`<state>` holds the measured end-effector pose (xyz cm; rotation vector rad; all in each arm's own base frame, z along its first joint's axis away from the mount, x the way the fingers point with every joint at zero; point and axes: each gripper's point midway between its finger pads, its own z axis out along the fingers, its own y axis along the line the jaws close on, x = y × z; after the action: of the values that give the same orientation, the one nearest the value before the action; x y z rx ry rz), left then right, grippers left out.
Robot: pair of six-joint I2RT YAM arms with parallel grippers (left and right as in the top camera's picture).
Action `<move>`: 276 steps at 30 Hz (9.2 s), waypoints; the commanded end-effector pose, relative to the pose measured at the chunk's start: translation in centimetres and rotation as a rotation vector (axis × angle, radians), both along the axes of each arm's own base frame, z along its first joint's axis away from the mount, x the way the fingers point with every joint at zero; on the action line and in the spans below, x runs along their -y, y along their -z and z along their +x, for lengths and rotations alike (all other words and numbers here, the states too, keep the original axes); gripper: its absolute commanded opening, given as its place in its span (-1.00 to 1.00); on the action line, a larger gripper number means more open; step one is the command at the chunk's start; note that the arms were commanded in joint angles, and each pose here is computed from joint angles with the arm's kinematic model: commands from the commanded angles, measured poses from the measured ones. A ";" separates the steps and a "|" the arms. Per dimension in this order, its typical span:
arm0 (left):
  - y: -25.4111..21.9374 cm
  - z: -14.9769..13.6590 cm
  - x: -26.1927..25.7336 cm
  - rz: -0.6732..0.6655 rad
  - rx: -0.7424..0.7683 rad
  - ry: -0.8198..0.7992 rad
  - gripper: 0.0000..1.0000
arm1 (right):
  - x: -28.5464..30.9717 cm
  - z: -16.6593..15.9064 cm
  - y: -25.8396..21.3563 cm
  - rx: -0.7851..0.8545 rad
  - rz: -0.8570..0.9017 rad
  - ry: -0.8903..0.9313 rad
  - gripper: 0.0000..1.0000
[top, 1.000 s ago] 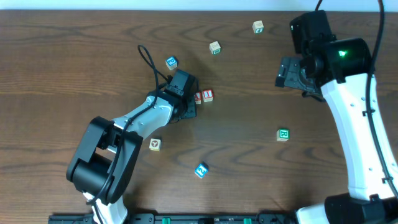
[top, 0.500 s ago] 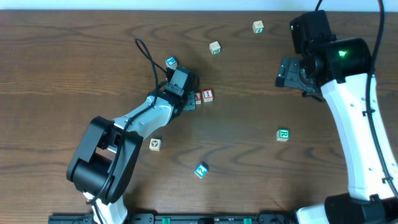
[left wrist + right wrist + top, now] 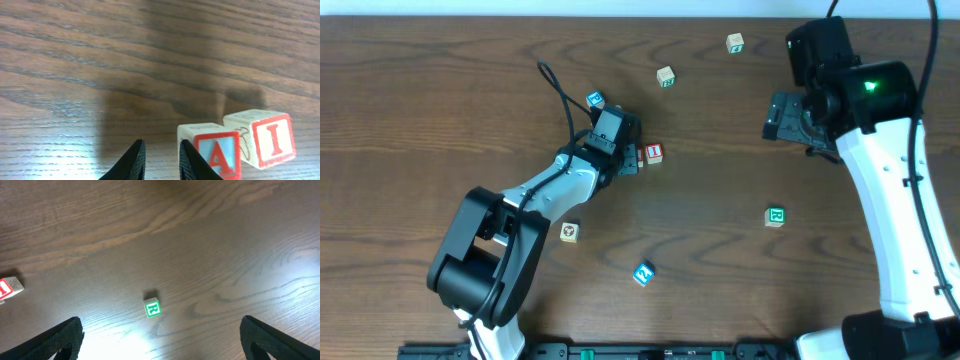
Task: Spell out Ai2
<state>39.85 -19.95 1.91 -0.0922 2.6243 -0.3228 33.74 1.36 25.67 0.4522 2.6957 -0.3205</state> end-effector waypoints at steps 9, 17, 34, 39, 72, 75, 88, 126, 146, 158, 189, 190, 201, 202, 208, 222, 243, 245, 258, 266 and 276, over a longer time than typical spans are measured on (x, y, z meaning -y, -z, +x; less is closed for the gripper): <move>0.0 -0.1 1.0 -0.043 -0.013 0.026 -0.53 | 0.2 -0.2 -0.3 0.006 -0.016 -0.009 0.99; 0.0 0.0 1.0 -0.046 -0.009 0.024 -0.53 | 0.2 -0.2 -0.3 0.006 -0.016 -0.009 0.99; -10.7 0.7 -9.3 0.081 0.156 -0.150 -0.42 | 0.4 -0.7 -0.8 0.014 -0.020 -0.003 0.98; -15.7 -2.7 -12.2 0.155 0.202 -0.114 0.91 | 0.2 -1.3 -1.5 0.031 0.003 -0.009 0.98; -25.0 -18.2 -13.8 -0.060 0.287 -0.093 0.91 | -6.1 -24.8 -6.6 0.246 0.495 -0.631 0.98; -25.0 -18.2 -13.8 -0.063 0.285 -0.091 0.91 | -7.9 -25.9 -4.1 0.149 0.576 -0.738 0.99; -24.9 -18.3 -14.0 -0.054 0.282 -0.096 0.91 | -10.3 -28.2 4.9 -0.173 0.754 -0.867 0.99; -24.9 -18.1 -14.9 -0.006 0.295 -0.125 0.91 | -20.7 -21.8 15.8 -0.238 0.146 -0.859 0.99; -24.7 -18.2 -15.4 0.017 0.289 -0.141 0.91 | -24.4 -19.5 19.8 -0.231 0.001 -1.208 0.99; -24.6 -18.2 -15.5 0.020 0.290 -0.144 0.91 | -24.4 -17.0 20.7 -0.237 -0.005 -1.305 0.99; -24.8 -18.0 -16.3 0.055 0.303 -0.175 0.91 | -25.6 -17.2 26.0 -0.351 0.038 -1.302 -0.21; -24.8 -18.0 -16.3 0.055 0.303 -0.175 0.91 | -25.6 -17.1 26.0 -0.348 0.034 -1.296 -0.25; -24.8 -18.0 -16.3 0.054 0.303 -0.175 0.91 | -25.1 -15.4 25.6 -0.295 0.013 -1.170 -0.56; -24.8 -18.0 -16.3 0.054 0.303 -0.175 0.91 | -25.0 -15.1 25.5 -0.294 0.017 -1.153 -0.56; -24.8 -18.0 -16.3 0.055 0.303 -0.175 0.91 | -24.2 -12.7 24.7 -0.273 0.050 -1.034 -0.66; -24.8 -17.9 -16.6 0.069 0.308 -0.187 0.91 | -23.2 -6.6 21.1 -0.179 0.131 -0.823 -0.67; -24.9 -17.8 -16.6 0.068 0.316 -0.190 0.91 | -17.7 5.2 14.3 0.076 0.145 -0.575 -0.57; -25.1 -17.7 -16.6 0.066 0.321 -0.191 0.91 | -17.5 6.0 14.5 0.086 0.150 -0.563 -0.59; -25.4 -17.4 -16.5 0.061 0.337 -0.193 0.91 | -18.9 9.3 20.2 -0.015 0.154 -0.565 -0.61; -25.4 -17.4 -16.6 0.062 0.338 -0.195 0.91 | -18.8 9.8 21.6 -0.022 0.152 -0.556 -0.62; -25.6 -17.2 -16.5 0.051 0.347 -0.204 0.91 | -18.2 9.8 23.7 -0.061 0.144 -0.542 -0.65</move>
<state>22.42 -3.77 27.01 -0.2306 2.2765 -0.1890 42.82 20.06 2.43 -0.2677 2.7731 0.0271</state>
